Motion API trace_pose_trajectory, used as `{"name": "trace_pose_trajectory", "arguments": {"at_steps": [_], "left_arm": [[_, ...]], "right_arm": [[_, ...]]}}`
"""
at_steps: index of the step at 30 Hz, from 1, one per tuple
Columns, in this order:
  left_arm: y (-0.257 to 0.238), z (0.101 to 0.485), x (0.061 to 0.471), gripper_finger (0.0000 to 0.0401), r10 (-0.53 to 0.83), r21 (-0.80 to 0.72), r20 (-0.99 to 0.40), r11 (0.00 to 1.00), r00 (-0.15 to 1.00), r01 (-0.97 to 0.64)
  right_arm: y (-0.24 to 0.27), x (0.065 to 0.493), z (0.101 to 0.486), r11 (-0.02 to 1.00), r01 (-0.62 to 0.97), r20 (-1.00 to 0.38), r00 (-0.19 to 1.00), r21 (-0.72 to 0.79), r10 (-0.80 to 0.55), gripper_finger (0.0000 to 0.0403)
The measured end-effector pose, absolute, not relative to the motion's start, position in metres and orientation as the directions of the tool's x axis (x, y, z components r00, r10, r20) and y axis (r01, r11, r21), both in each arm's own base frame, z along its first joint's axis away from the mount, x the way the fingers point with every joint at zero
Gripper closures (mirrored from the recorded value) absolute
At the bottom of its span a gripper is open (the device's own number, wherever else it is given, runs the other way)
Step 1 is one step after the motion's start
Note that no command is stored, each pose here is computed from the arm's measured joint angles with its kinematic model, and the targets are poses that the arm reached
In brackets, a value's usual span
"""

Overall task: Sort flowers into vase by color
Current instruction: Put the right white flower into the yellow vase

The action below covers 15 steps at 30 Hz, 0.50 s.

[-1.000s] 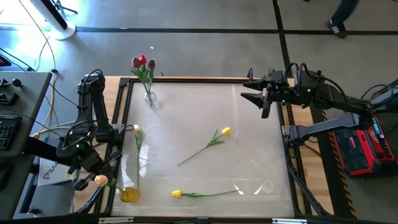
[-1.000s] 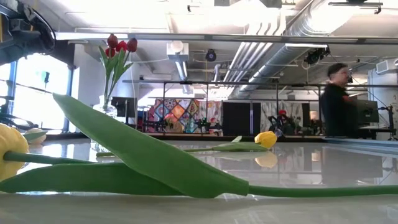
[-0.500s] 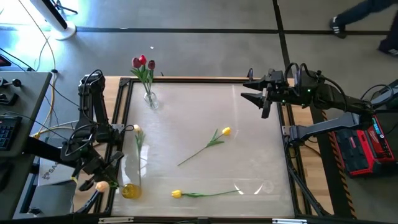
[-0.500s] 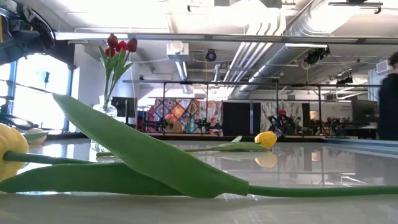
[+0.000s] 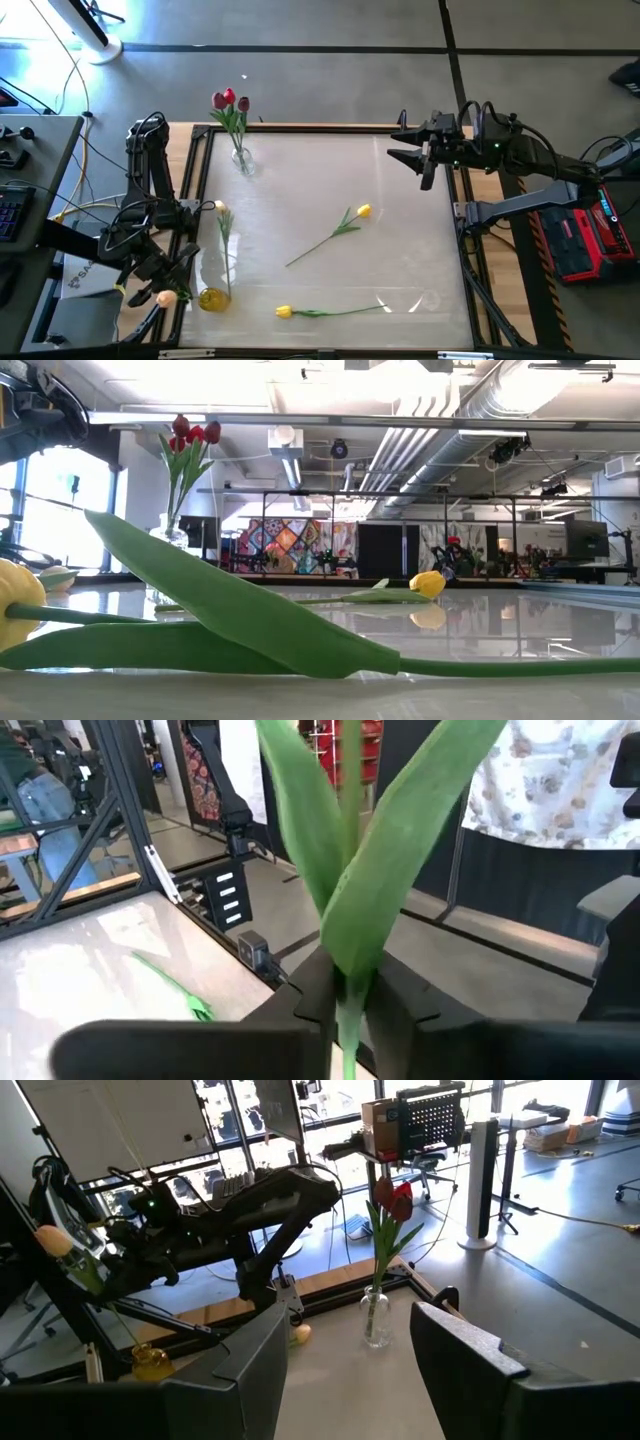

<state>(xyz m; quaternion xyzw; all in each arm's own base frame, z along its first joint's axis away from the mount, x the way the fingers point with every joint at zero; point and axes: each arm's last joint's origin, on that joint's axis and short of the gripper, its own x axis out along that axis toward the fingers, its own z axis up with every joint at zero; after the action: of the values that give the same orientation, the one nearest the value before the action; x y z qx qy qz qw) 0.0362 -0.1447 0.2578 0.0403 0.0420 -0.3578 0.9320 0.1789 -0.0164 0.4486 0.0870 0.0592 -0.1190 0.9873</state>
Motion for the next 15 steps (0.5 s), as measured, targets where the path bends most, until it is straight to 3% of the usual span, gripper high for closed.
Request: {"name": "trace_pose_trajectory", "arguments": {"at_steps": [8, 15], "left_arm": [[-0.1427, 0.2592, 0.0360, 0.0274, -0.664, -0.005, -0.101, 0.745, 0.741, 0.667], [-0.1405, 0.2642, 0.0353, 0.0239, -0.677, -0.050, -0.085, 0.735, 0.731, 0.676]], "right_arm": [[-0.0164, 0.1789, 0.4486, 0.957, 0.245, -0.138, 0.965, 0.158, -0.225, 0.0203], [-0.0164, 0.1789, 0.4486, 0.957, 0.245, -0.138, 0.965, 0.158, -0.225, 0.0203]]}}
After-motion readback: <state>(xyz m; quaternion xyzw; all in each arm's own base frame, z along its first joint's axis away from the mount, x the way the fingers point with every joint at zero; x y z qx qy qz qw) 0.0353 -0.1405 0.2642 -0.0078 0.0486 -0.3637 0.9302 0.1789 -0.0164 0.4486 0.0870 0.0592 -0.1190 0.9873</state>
